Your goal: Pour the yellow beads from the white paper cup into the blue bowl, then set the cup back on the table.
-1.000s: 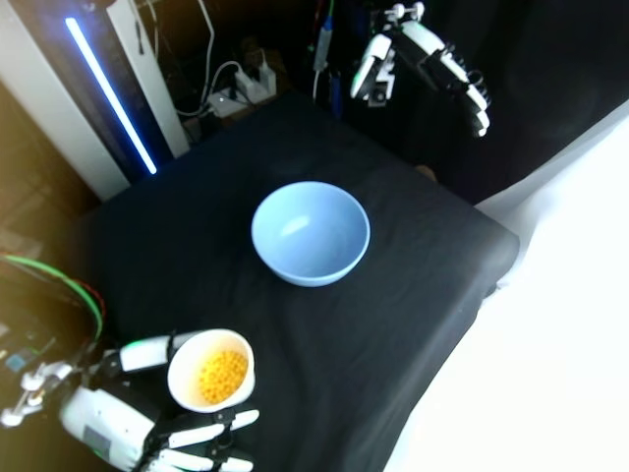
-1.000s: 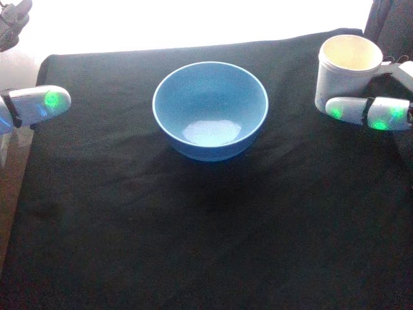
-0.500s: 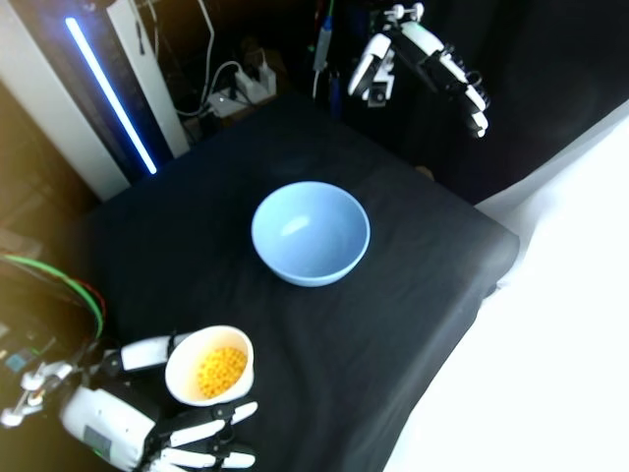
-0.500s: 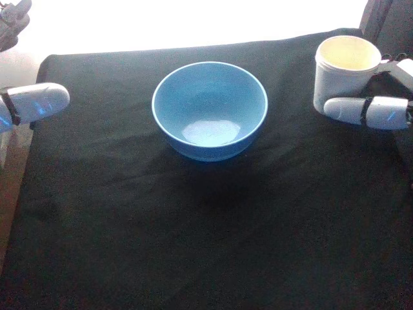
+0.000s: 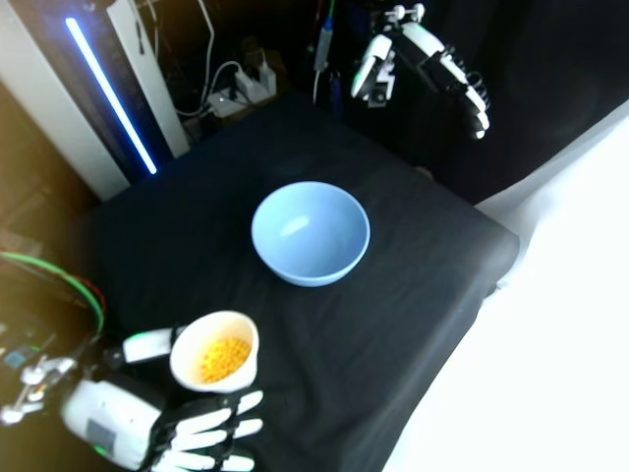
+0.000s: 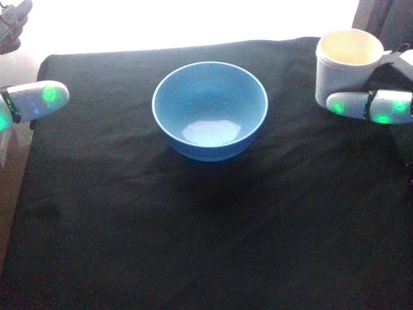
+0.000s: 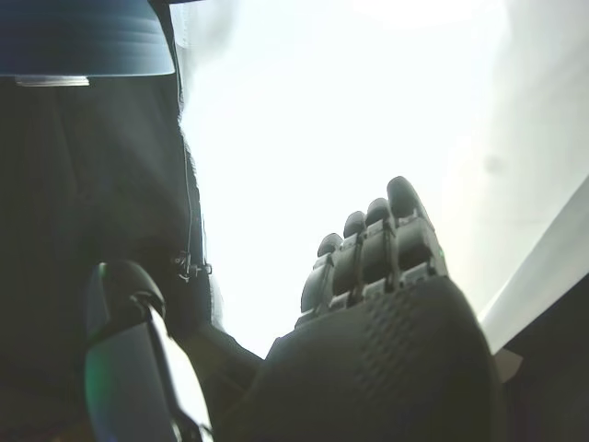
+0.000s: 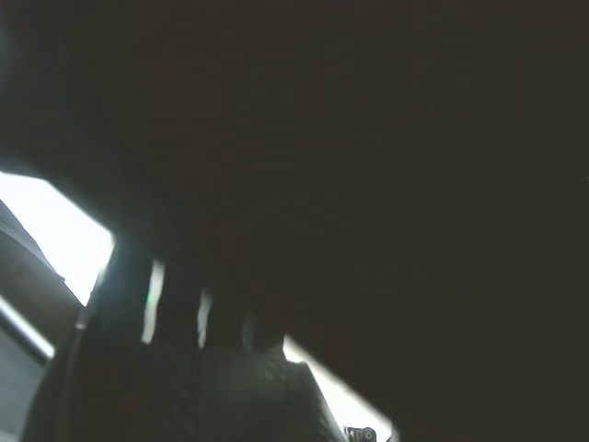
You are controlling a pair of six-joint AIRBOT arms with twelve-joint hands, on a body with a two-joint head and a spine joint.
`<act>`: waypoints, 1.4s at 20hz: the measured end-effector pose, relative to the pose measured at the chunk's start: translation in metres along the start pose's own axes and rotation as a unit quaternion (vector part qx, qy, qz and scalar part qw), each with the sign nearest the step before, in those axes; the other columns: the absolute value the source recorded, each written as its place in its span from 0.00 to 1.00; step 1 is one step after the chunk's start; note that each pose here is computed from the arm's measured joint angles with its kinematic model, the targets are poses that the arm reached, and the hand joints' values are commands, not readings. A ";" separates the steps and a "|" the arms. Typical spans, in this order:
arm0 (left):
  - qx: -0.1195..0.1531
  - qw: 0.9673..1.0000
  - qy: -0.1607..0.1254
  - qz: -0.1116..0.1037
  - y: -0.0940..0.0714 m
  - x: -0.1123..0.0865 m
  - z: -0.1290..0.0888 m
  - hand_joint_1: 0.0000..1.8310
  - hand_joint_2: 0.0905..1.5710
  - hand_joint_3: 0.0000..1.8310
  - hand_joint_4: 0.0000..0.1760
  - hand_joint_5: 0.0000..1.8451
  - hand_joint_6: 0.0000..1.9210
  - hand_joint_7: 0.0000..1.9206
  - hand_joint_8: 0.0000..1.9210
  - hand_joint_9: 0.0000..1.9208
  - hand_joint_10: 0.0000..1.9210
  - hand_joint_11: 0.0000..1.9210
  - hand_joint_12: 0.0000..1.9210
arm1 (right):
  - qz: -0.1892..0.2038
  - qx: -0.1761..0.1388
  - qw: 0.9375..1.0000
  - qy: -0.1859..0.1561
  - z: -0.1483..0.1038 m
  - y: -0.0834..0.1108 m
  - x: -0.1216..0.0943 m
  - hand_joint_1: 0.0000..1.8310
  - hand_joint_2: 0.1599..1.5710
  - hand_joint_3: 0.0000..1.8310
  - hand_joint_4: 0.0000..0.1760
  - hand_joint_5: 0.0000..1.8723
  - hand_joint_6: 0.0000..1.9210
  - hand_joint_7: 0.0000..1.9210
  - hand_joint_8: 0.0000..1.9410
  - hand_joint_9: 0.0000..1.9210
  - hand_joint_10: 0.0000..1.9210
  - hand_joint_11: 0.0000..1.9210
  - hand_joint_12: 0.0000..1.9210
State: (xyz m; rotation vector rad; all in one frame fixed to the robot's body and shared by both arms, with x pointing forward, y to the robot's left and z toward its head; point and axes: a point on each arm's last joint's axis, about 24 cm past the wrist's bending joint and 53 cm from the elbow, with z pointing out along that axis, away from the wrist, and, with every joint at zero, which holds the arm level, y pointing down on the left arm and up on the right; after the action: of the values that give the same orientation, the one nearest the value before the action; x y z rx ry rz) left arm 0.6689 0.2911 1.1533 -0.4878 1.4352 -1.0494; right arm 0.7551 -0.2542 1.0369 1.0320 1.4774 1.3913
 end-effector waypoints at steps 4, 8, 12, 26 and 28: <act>-0.003 1.000 0.002 0.000 0.002 0.001 -0.001 0.28 0.48 0.00 0.24 0.00 0.00 0.04 0.00 0.04 0.00 0.00 0.19 | -0.007 -0.001 1.000 0.006 -0.002 0.004 0.000 0.63 0.64 0.00 0.00 0.59 0.40 0.48 0.01 0.34 0.01 0.04 0.48; -0.003 1.000 0.000 0.000 0.002 0.000 -0.001 0.30 0.47 0.00 0.28 0.00 0.00 0.05 0.00 0.05 0.00 0.00 0.20 | -0.022 -0.009 1.000 0.006 -0.003 0.017 -0.009 0.63 0.67 0.00 0.00 0.53 0.49 0.42 0.00 0.30 0.01 0.00 0.61; -0.003 1.000 0.002 -0.002 0.002 0.003 -0.001 0.28 0.48 0.00 0.11 0.00 0.00 0.04 0.00 0.05 0.00 0.00 0.23 | -0.029 -0.023 0.999 0.009 0.004 0.035 -0.010 0.62 0.66 0.00 0.00 0.54 0.47 0.40 0.00 0.29 0.01 0.00 0.63; -0.009 1.000 0.006 -0.003 0.006 0.006 -0.002 0.29 0.49 0.00 0.14 0.00 0.00 0.02 0.00 0.04 0.00 0.00 0.21 | -0.093 -0.073 0.991 0.055 0.018 0.102 0.006 0.69 0.64 0.00 0.00 0.64 0.40 0.53 0.39 0.42 0.01 0.03 0.65; -0.009 1.000 0.006 -0.003 0.007 0.006 -0.002 0.29 0.49 0.00 0.12 0.00 0.00 0.02 0.00 0.04 0.00 0.00 0.19 | -0.104 -0.072 0.990 0.062 0.021 0.106 0.009 0.69 0.63 0.00 0.00 0.67 0.33 0.55 0.38 0.47 0.02 0.07 0.68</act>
State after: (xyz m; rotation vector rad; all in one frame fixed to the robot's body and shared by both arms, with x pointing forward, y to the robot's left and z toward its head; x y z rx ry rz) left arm 0.6675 0.2900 1.1442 -0.4994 1.4557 -1.0459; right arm 0.7741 -0.2346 1.1418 0.6926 1.5029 1.4075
